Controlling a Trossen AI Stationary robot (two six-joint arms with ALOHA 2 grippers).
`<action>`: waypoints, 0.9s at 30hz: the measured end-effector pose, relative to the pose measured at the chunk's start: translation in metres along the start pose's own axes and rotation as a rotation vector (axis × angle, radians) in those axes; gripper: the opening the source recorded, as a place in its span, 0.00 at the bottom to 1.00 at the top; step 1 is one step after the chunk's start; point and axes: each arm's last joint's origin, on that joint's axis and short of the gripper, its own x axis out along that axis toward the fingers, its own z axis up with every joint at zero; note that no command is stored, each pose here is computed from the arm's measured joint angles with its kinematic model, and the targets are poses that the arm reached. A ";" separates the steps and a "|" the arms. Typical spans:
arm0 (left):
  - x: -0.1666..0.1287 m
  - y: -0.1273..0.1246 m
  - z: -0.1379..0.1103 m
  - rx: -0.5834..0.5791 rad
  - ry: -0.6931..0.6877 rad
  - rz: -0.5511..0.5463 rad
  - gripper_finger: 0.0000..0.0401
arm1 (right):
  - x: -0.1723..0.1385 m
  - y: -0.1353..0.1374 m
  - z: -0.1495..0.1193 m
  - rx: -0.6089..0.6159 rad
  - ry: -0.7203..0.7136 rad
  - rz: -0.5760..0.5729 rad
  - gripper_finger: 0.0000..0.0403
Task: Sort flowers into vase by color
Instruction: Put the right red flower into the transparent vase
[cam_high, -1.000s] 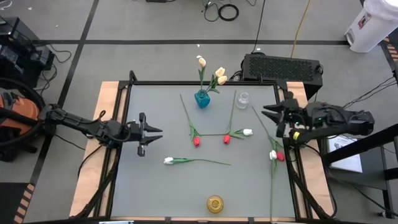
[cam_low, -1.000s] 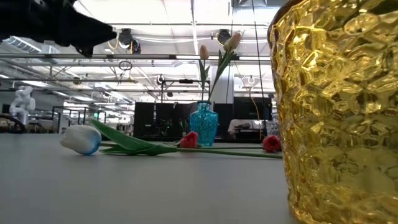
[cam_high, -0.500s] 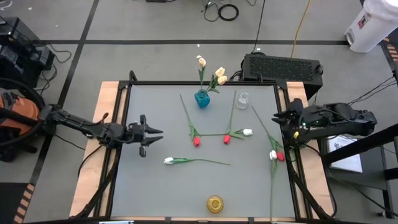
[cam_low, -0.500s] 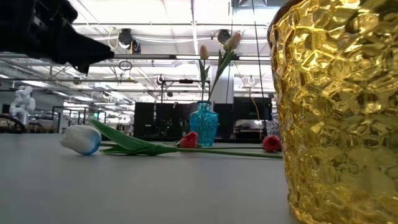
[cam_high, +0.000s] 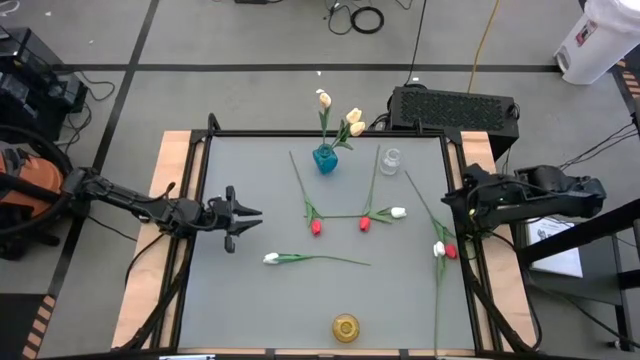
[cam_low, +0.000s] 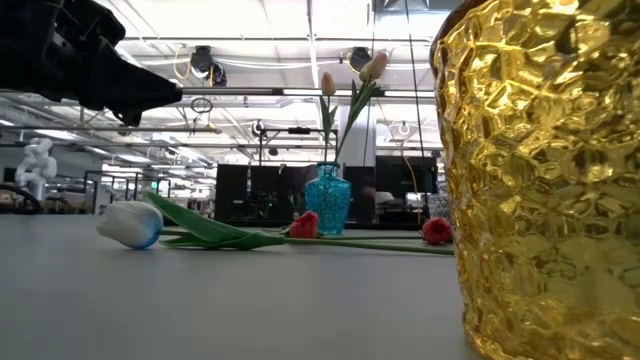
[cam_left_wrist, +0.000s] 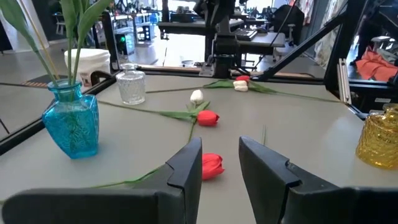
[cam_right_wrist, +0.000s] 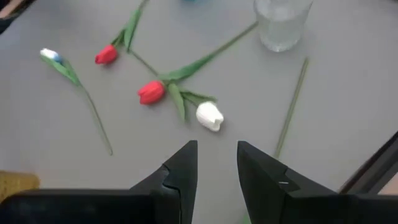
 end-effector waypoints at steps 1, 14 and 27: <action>0.000 0.000 0.000 0.000 0.000 0.000 0.28 | 0.001 0.001 0.000 0.011 0.015 -0.004 0.26; 0.000 0.000 0.000 0.003 0.003 0.000 0.28 | 0.038 0.028 0.006 0.069 0.209 -0.252 0.26; 0.000 0.000 -0.001 0.005 0.009 0.000 0.28 | 0.080 0.046 0.003 0.003 0.443 -0.532 0.26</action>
